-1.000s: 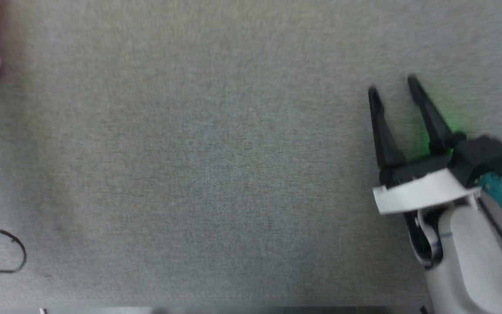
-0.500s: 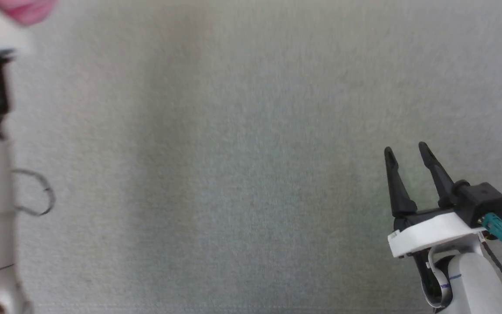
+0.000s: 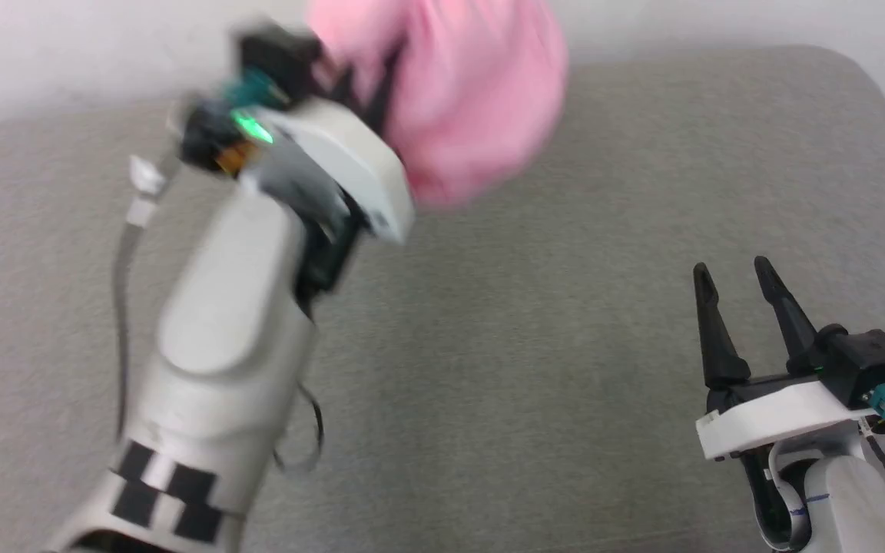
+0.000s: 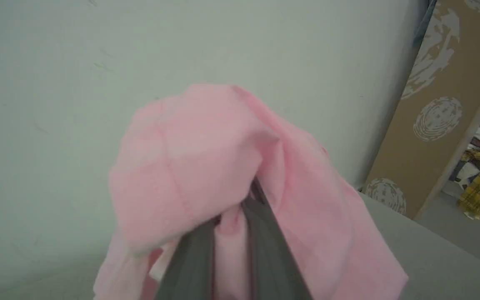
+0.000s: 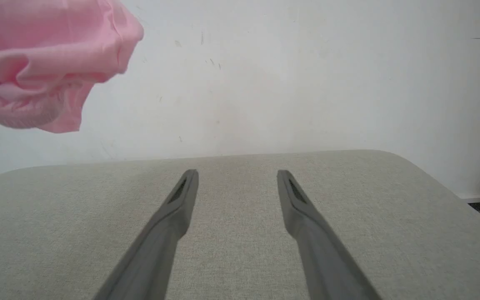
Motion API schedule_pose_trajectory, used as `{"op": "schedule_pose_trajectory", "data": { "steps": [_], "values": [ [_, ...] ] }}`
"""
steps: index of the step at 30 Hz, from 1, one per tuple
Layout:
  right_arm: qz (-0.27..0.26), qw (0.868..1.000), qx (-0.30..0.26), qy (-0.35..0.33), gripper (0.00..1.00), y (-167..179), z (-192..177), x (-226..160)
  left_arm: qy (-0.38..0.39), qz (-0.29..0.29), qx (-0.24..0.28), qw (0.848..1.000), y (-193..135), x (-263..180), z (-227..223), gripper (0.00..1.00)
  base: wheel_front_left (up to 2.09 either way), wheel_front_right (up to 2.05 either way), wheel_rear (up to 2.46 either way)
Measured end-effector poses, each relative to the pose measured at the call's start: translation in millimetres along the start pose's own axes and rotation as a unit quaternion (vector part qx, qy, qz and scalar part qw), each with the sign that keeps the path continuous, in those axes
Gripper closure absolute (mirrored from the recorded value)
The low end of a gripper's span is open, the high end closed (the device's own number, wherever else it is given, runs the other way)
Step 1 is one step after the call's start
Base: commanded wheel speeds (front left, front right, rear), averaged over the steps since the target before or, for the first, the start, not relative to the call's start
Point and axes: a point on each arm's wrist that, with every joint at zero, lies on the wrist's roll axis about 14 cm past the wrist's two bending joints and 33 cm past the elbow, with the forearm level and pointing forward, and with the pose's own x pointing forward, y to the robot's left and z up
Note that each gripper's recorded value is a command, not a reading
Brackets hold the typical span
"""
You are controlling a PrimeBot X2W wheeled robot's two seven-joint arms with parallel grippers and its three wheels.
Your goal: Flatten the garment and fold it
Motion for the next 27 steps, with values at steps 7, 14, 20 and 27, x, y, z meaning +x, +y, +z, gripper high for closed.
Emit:
{"op": "schedule_pose_trajectory", "data": {
  "steps": [7, 14, 20, 27],
  "values": [
    [-0.034, 0.999, -0.005, 0.003, 0.00, -22, 2, -16, 0.301, -0.083, -0.045, 0.949, -68, -44, -171, 1.00, 0.00, 0.00, 0.00],
    [-0.048, 0.999, -0.009, 0.013, 0.00, -32, -2, -23, 0.458, -0.102, -0.060, 0.881, -85, -96, -245, 0.00, 0.00, 0.00, 0.00],
    [-0.031, 0.999, -0.006, 0.020, 0.00, -20, -6, -18, 0.404, -0.082, -0.088, 0.907, -76, -88, -229, 0.00, 0.00, 0.00, 0.00],
    [0.009, 1.000, -0.010, 0.014, 0.00, 6, 0, -7, 0.182, -0.005, -0.127, 0.975, -37, -63, -154, 0.00, 0.00, 0.00, 0.00]
  ]
}}
